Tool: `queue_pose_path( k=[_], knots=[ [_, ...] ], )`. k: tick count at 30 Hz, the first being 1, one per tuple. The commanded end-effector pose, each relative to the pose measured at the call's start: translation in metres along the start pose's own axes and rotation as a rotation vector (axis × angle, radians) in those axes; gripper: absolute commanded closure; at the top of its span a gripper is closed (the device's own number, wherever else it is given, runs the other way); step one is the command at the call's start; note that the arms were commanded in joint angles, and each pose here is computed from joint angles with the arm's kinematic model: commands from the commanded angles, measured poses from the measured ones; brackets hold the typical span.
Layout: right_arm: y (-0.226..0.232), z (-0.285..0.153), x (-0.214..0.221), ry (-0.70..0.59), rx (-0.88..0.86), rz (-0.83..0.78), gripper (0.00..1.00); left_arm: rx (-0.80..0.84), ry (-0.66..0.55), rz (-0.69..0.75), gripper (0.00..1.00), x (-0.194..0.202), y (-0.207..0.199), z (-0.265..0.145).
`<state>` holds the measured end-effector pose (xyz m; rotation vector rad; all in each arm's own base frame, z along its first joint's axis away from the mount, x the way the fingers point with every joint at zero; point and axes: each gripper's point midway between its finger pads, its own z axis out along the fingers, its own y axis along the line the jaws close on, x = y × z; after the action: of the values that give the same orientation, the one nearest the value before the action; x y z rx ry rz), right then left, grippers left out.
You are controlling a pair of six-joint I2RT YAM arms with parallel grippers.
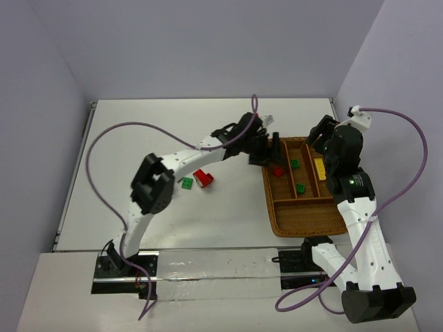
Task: Sort the legos into containers by color
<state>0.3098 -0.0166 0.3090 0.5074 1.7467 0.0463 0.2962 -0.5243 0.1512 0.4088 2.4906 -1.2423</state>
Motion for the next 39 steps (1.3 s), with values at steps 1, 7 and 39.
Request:
queue_pose_path(
  k=[1, 7, 39],
  knots=[
    [0.011, -0.002, -0.011, -0.023, -0.048, -0.008, 0.30, -0.373, -0.191, 0.086, 0.15, -0.036, 0.067, -0.118],
    [0.026, 0.013, 0.009, 0.055, -0.094, 0.039, 0.29, -0.661, -0.301, -0.030, 0.12, -0.021, 0.139, -0.216],
    [0.295, -0.050, 0.318, 0.611, -0.717, -0.817, 0.23, -0.844, -0.504, -0.408, 0.13, -0.007, 0.252, -0.354]
  ],
)
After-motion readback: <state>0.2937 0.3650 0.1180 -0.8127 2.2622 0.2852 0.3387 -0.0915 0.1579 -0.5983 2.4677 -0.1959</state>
